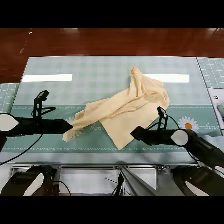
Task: Fold the shirts.
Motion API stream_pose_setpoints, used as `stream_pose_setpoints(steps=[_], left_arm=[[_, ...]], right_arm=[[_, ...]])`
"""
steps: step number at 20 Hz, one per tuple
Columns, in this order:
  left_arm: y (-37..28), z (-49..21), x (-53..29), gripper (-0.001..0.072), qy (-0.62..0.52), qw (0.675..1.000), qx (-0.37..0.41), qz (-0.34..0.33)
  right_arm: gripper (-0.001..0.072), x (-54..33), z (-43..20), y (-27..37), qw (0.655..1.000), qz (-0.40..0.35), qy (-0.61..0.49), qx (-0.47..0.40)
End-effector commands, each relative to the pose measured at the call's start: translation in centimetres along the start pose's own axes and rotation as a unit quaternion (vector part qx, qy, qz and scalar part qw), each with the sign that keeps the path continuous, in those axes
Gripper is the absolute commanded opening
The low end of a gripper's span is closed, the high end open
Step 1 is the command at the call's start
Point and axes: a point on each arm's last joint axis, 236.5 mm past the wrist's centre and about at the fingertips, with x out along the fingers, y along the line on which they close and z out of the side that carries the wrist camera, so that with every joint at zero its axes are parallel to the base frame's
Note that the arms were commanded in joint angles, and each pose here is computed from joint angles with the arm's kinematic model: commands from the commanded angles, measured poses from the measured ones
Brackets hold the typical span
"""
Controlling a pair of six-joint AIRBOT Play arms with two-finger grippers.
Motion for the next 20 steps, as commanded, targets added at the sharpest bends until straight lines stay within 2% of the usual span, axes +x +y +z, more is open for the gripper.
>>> stream_pose_setpoints(steps=[1, 3, 5, 7, 10, 13, 15, 17, 19, 20], left_arm=[[-0.1, -0.1, 0.0, 0.002, 0.004, 1.0, 0.005, -0.001], [-0.1, -0.1, -0.1, 0.0021, 0.004, 1.0, 0.005, -0.002], [-0.3, 0.2, -0.2, 0.0021, -0.001, 1.0, 0.005, -0.004], [-1.3, 1.3, -0.6, 0.0021, -0.019, 1.0, 0.012, -0.019], [-4.1, 5.0, -3.1, 0.002, -0.077, 0.995, 0.032, -0.048], [-10.1, 12.3, -10.9, 0.002, -0.214, 0.968, 0.084, -0.097], [-14.6, 18.1, -21.2, 0.002, -0.368, 0.915, 0.088, -0.142], [-18.0, 21.6, -33.1, 0.0021, -0.518, 0.832, 0.079, -0.182], [-20.5, 21.8, -43.0, 0.0021, -0.623, 0.748, 0.075, -0.215], [-21.5, 21.2, -46.0, 0.0021, -0.652, 0.721, 0.083, -0.218]], right_arm=[[0.0542, 2.6, -1.0, 0.8, 0.999, 0.009, -0.015, 0.049], [0.0522, 3.6, -0.7, 1.8, 0.997, 0.027, -0.038, 0.065], [0.0306, 4.0, 0.7, 3.0, 0.991, 0.053, -0.079, 0.089], [0.0042, 3.5, 2.0, 4.8, 0.988, 0.074, -0.102, 0.085], [0.0024, -1.2, 4.3, 11.7, 0.979, 0.15, -0.137, -0.026], [0.0024, -12.8, 6.8, 19.7, 0.938, 0.244, -0.204, -0.136], [0.0024, -23.8, 8.3, 23.1, 0.894, 0.301, -0.286, -0.171], [0.0024, -34.1, 8.3, 23.9, 0.854, 0.323, -0.362, -0.188], [0.0024, -40.5, 7.3, 22.5, 0.844, 0.288, -0.409, -0.194], [0.0024, -42.6, 6.6, 21.6, 0.842, 0.257, -0.428, -0.203]])
